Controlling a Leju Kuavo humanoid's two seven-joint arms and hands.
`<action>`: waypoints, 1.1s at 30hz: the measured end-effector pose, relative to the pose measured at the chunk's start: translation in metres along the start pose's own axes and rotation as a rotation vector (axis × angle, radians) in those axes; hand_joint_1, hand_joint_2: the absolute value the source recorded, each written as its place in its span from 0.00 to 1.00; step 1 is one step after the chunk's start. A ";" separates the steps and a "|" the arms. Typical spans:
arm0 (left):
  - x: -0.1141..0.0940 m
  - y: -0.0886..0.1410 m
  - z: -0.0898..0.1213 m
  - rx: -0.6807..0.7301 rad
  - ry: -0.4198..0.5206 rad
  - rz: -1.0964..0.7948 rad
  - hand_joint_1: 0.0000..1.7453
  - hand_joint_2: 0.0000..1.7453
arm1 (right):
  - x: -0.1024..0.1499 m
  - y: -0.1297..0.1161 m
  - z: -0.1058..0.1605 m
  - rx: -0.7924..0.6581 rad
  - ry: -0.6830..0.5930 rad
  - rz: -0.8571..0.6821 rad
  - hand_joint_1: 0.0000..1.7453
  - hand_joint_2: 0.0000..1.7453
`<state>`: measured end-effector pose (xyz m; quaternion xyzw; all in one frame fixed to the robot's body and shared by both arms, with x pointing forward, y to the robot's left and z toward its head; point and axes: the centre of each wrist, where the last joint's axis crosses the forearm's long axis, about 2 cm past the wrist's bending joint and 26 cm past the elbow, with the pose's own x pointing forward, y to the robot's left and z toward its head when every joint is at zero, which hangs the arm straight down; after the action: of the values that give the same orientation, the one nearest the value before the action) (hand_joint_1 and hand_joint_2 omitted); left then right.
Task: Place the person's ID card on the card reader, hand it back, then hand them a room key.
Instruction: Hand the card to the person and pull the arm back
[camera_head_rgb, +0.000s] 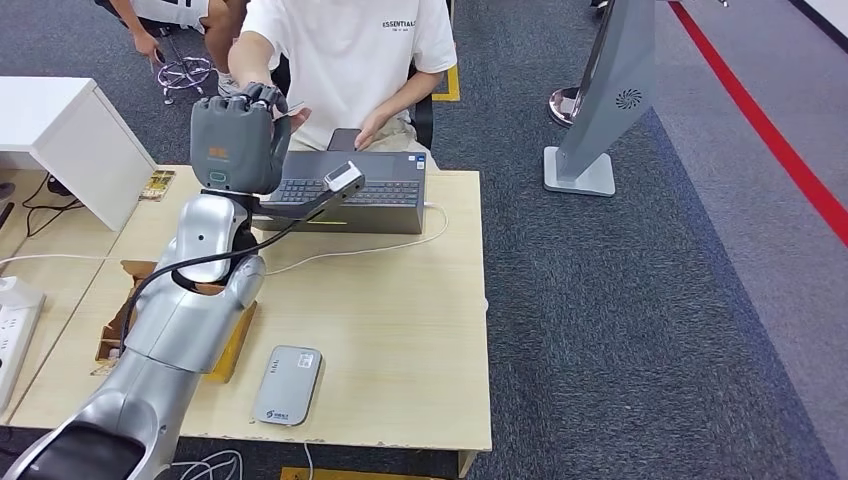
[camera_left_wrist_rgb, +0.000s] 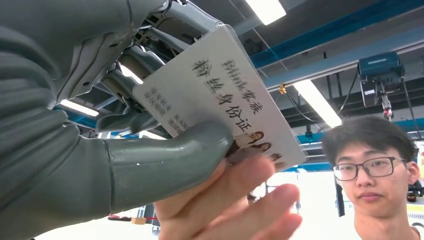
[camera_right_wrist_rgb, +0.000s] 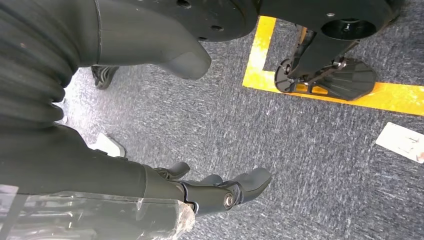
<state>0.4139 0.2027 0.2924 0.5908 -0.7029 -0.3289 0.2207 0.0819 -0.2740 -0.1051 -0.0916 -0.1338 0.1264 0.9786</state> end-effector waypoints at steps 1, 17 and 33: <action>0.001 -0.002 -0.003 -0.007 0.002 0.004 0.00 1.00 | 0.001 0.000 0.000 -0.003 -0.001 0.001 0.00 1.00; 0.007 -0.015 -0.010 -0.062 0.012 0.031 0.00 1.00 | 0.003 -0.002 0.000 -0.013 -0.002 -0.001 0.00 1.00; -0.005 0.001 0.116 -0.148 -0.037 0.028 0.00 1.00 | -0.025 0.004 0.003 -0.005 0.007 -0.049 0.00 1.00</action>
<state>0.3333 0.2312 0.2138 0.5570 -0.6888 -0.3876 0.2551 0.0567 -0.2770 -0.1093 -0.0911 -0.1330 0.1016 0.9817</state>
